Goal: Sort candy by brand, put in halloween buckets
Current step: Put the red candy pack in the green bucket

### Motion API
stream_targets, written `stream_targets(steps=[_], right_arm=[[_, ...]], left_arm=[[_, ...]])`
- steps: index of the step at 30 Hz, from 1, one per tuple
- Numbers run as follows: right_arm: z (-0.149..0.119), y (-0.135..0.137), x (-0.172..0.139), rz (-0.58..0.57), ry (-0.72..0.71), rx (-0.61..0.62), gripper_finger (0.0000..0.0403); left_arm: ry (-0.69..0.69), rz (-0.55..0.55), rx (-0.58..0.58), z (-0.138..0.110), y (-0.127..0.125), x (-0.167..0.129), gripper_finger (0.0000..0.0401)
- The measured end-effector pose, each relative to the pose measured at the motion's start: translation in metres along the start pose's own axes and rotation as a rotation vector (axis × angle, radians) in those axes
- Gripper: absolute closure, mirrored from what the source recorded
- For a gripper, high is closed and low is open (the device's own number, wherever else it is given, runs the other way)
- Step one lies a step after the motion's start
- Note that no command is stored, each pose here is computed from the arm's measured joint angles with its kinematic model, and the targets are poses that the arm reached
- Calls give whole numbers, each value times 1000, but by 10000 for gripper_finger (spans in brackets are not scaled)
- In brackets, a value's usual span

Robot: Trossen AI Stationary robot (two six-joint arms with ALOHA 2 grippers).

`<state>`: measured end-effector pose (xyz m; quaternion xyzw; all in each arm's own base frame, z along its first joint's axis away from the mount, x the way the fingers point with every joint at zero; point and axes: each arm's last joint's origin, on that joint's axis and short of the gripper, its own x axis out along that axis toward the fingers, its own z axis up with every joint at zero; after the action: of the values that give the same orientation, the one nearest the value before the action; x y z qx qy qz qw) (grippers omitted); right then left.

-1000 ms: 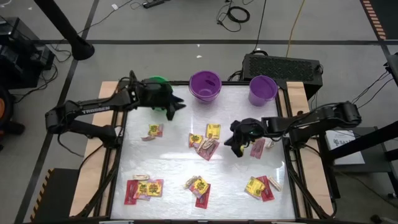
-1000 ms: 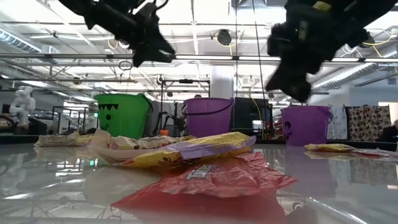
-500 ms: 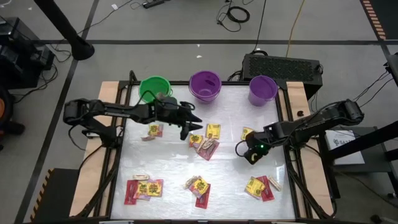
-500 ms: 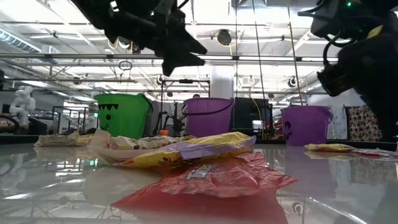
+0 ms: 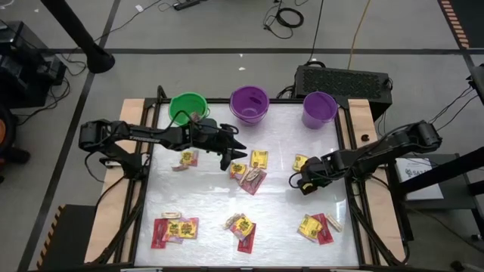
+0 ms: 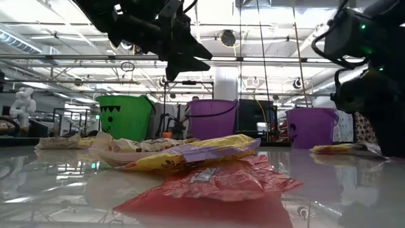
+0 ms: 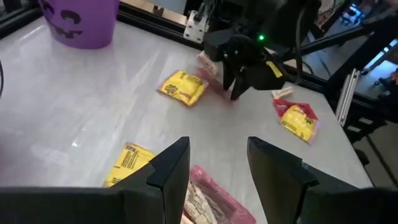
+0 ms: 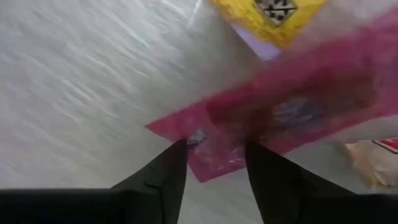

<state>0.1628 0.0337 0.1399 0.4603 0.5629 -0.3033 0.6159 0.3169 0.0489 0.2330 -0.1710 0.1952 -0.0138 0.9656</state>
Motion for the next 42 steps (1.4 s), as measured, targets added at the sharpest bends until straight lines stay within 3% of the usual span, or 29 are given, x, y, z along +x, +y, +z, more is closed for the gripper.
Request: stream_targets(steps=[7,10,15,17,23,32,36,42], right_arm=[[0,-8,6,-27,-24,68,241],[-1,-9,6,-35,-21,48,275],[0,0,-1,-11,-7,-1,370],[2,12,-9,39,-19,-40,393],[12,52,-41,275,-104,-162,392],[33,99,-83,737,-483,-465,402],[41,103,-92,815,-566,-477,402],[48,101,-93,811,-584,-454,402]], left_arm=[[4,1,-19,0,0,0,232],[4,1,-20,0,0,0,232],[3,1,-20,0,0,0,232],[3,1,-19,0,0,0,232],[-22,-6,-1,2,-1,0,232],[-79,-47,178,6,-11,1,232],[-158,-114,269,12,-22,2,232],[-243,-121,358,18,-29,1,232]])
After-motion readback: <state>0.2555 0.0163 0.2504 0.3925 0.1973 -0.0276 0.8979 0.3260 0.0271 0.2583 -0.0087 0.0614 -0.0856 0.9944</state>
